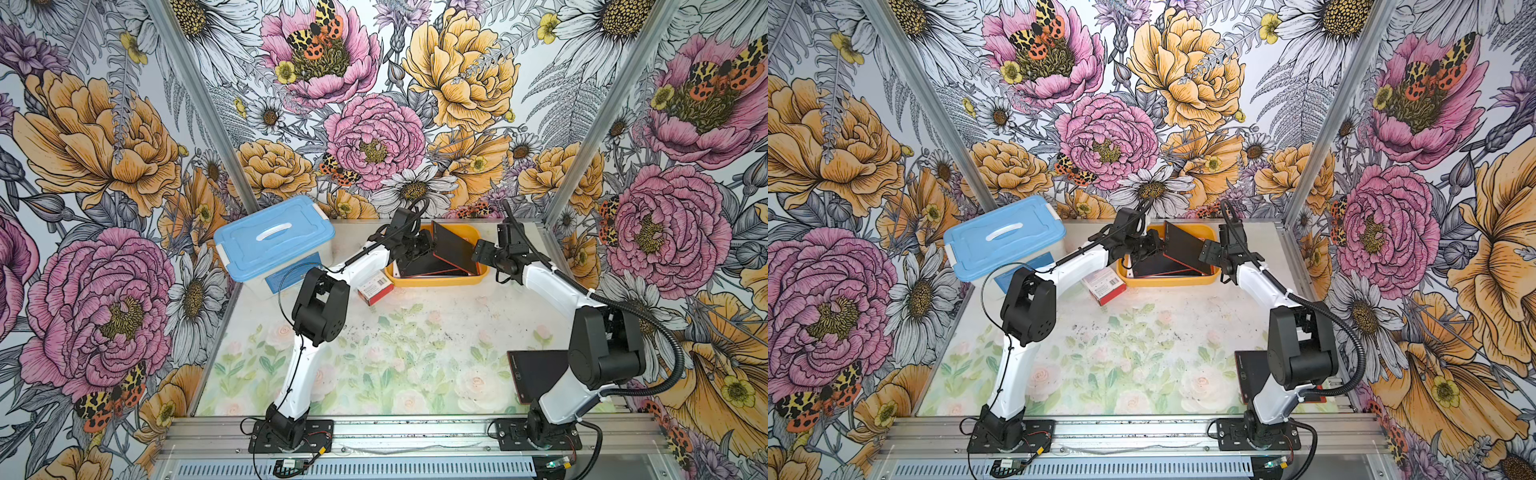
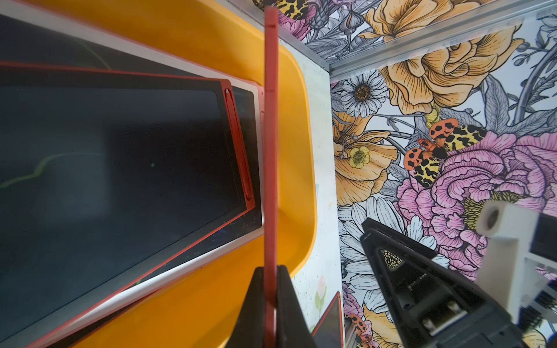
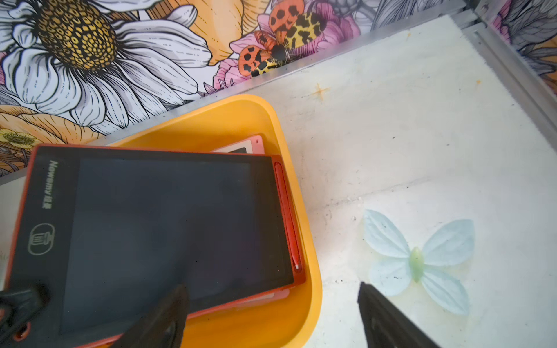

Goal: Take out the writing tablet from the storage box
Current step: Pick up the writing tablet from the storage box, then place the writing tablet at the center of the board.

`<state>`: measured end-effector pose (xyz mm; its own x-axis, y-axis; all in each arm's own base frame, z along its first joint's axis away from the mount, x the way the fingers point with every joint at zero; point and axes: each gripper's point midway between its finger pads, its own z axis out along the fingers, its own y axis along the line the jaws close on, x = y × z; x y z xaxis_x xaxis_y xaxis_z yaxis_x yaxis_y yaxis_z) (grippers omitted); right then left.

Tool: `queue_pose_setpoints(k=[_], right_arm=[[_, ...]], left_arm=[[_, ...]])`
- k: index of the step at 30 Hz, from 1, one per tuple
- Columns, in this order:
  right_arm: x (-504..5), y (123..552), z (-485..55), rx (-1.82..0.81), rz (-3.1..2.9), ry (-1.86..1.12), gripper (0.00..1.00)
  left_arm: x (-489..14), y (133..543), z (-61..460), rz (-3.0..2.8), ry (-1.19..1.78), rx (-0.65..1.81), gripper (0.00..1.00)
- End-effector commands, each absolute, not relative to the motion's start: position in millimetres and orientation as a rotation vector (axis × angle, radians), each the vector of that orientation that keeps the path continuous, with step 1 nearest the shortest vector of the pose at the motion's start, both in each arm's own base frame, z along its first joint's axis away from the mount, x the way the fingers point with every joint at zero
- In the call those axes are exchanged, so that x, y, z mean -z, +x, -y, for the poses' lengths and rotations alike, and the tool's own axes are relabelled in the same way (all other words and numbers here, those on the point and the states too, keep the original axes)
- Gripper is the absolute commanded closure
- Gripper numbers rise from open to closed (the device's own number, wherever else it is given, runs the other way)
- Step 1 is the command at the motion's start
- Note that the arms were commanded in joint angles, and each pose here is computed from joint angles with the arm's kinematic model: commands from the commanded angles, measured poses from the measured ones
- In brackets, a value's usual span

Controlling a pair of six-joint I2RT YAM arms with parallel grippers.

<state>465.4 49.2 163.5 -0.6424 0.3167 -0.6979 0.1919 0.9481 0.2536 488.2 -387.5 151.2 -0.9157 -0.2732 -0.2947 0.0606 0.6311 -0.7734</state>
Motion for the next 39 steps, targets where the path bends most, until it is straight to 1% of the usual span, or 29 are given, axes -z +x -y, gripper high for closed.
queue_pose_setpoints(k=[1, 11, 17, 23, 28, 34, 39], right_arm=[[-187, 461, -37, -0.158, -2.223, 0.367, 0.09], [-221, 445, -25, -0.143, -2.139, 0.372, 0.08], [-238, 432, -25, -0.16, -2.102, 0.344, 0.07], [-266, 413, -24, -0.169, -2.038, 0.307, 0.05], [-287, 393, -21, -0.161, -1.977, 0.275, 0.01], [-305, 375, -15, -0.152, -1.921, 0.264, 0.01], [-308, 365, -14, -0.167, -1.902, 0.272, 0.0]], left_arm=[[-184, 492, 378, -2.383, -0.155, 1.237, 1.0], [-226, 481, 347, -2.274, -0.193, 1.213, 1.0], [-251, 456, 350, -2.215, -0.167, 1.245, 1.0], [-259, 420, 380, -2.197, -0.093, 1.282, 1.0], [-248, 391, 424, -2.206, -0.023, 1.36, 1.0], [-229, 371, 477, -2.226, 0.017, 1.426, 1.0], [-207, 365, 515, -2.25, -0.008, 1.497, 1.0]])
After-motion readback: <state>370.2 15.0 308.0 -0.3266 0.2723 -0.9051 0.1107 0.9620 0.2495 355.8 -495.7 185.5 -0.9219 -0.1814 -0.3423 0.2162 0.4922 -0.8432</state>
